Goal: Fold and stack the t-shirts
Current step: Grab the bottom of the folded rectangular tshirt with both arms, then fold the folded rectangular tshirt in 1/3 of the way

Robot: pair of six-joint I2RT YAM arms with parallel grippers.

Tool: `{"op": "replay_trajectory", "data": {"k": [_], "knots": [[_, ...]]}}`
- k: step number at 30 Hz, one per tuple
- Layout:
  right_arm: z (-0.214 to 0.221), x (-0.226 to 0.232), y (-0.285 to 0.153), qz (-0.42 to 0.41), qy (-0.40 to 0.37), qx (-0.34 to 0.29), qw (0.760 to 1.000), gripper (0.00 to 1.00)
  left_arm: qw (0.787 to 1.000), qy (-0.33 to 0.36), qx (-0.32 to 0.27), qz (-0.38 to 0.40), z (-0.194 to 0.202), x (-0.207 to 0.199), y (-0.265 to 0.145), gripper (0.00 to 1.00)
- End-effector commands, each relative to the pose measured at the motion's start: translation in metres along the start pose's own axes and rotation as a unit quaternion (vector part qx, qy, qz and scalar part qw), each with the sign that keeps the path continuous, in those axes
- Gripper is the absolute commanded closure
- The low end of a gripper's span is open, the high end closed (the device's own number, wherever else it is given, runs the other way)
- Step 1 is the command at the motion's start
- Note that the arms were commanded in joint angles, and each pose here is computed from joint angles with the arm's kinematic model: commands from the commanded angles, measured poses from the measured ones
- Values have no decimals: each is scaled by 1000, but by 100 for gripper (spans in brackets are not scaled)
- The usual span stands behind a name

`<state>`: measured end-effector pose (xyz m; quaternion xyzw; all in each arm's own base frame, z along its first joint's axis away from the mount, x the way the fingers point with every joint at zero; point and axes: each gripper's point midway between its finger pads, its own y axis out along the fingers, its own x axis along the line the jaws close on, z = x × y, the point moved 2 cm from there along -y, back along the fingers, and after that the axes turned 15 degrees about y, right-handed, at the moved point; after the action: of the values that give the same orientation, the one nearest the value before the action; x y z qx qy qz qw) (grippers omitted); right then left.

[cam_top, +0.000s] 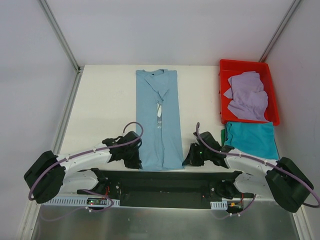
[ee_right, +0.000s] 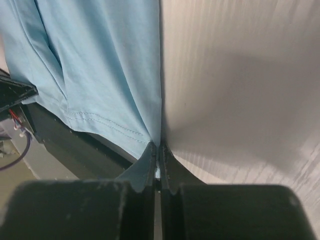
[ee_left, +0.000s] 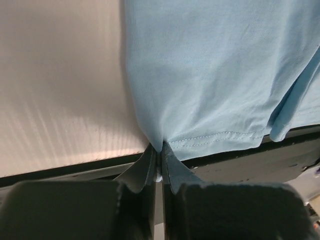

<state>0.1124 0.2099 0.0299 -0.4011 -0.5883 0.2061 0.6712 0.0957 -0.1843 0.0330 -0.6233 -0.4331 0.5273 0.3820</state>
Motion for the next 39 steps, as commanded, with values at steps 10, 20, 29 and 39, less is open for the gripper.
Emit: {"op": "replay_trajectory", "data": {"k": [10, 20, 29, 39], "knots": [[51, 9, -41, -63, -78, 55, 993, 100, 995, 59, 4, 77, 40, -6, -28, 100], [11, 59, -56, -77, -147, -40, 985, 100, 982, 65, -154, 82, -22, -32, -63, 100], [-65, 112, -74, -59, -178, -147, 971, 100, 963, 96, -252, 10, -96, -34, -95, 100], [-149, 145, -66, -38, -156, -200, 967, 100, 954, 100, -282, -22, -186, -36, -94, 100]]}}
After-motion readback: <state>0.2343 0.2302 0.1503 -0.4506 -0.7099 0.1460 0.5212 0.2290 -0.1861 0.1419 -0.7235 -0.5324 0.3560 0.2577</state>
